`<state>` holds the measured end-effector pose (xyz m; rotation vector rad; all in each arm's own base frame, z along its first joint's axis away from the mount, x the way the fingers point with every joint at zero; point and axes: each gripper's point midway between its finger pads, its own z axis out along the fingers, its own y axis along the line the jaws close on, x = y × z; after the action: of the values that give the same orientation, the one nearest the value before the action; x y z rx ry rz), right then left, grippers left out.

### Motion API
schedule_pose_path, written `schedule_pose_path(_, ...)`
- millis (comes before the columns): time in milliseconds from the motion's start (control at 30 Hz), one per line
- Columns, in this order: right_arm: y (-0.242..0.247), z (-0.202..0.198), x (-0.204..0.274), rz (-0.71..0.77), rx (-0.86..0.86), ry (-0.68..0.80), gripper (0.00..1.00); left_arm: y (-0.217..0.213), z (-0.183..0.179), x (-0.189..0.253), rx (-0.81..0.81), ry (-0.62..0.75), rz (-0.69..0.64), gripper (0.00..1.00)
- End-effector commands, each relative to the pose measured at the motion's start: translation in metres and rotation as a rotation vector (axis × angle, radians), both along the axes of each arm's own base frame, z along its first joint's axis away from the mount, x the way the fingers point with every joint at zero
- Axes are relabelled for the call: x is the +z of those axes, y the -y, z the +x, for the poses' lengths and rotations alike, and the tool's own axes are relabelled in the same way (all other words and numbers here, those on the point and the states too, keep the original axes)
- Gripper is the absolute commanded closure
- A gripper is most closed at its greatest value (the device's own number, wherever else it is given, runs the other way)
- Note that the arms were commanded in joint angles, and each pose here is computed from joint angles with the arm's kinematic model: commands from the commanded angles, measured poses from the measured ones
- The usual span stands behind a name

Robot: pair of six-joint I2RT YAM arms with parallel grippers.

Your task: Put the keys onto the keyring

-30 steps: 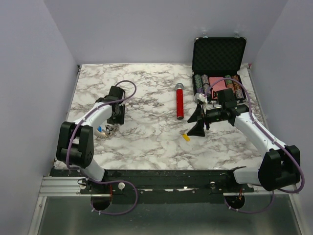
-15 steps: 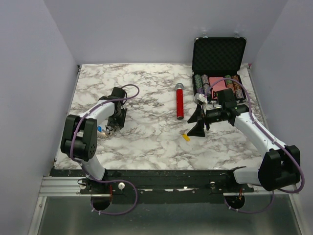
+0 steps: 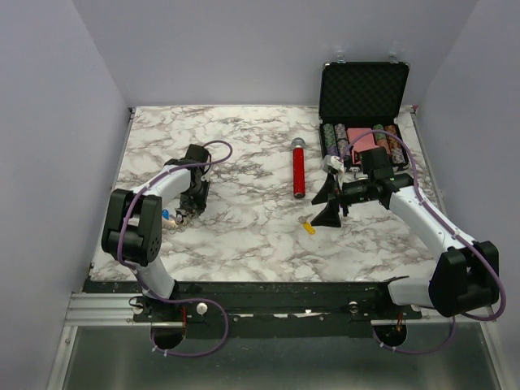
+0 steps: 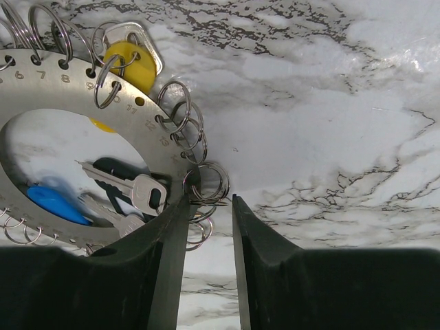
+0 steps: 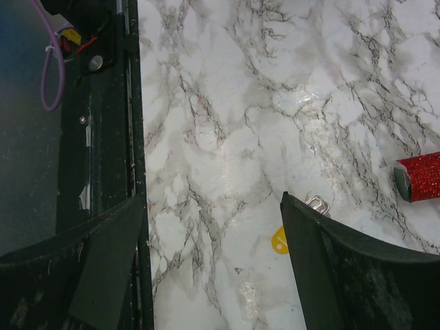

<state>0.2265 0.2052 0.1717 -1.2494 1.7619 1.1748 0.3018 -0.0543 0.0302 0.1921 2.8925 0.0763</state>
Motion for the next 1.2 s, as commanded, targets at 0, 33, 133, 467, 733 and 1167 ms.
schedule_pose_path(0, 0.000, -0.006, 0.004, 0.022, 0.019, 0.000, 0.11, 0.003, 0.003, 0.004, -0.005, 0.002, -0.017, 0.61)
schedule_pose_path(33, 0.000, -0.006, 0.004, 0.022, 0.019, 0.000, 0.11, 0.002, 0.003, 0.004, -0.002, 0.002, -0.011, 0.61)
schedule_pose_path(133, 0.000, -0.006, 0.004, 0.022, 0.020, 0.003, 0.11, 0.002, 0.006, 0.005, 0.007, 0.009, -0.010, 0.60)
schedule_pose_path(467, 0.000, -0.007, 0.004, 0.021, 0.021, 0.001, 0.10, 0.002, 0.010, 0.006, 0.054, 0.019, 0.004, 0.59)
schedule_pose_path(733, 0.000, -0.007, 0.005, 0.023, 0.023, 0.005, 0.10, 0.004, 0.005, 0.005, 0.044, 0.009, 0.022, 0.61)
schedule_pose_path(1167, 0.000, -0.007, 0.006, 0.023, 0.025, 0.006, 0.11, 0.027, -0.016, 0.004, -0.025, -0.013, -0.021, 0.79)
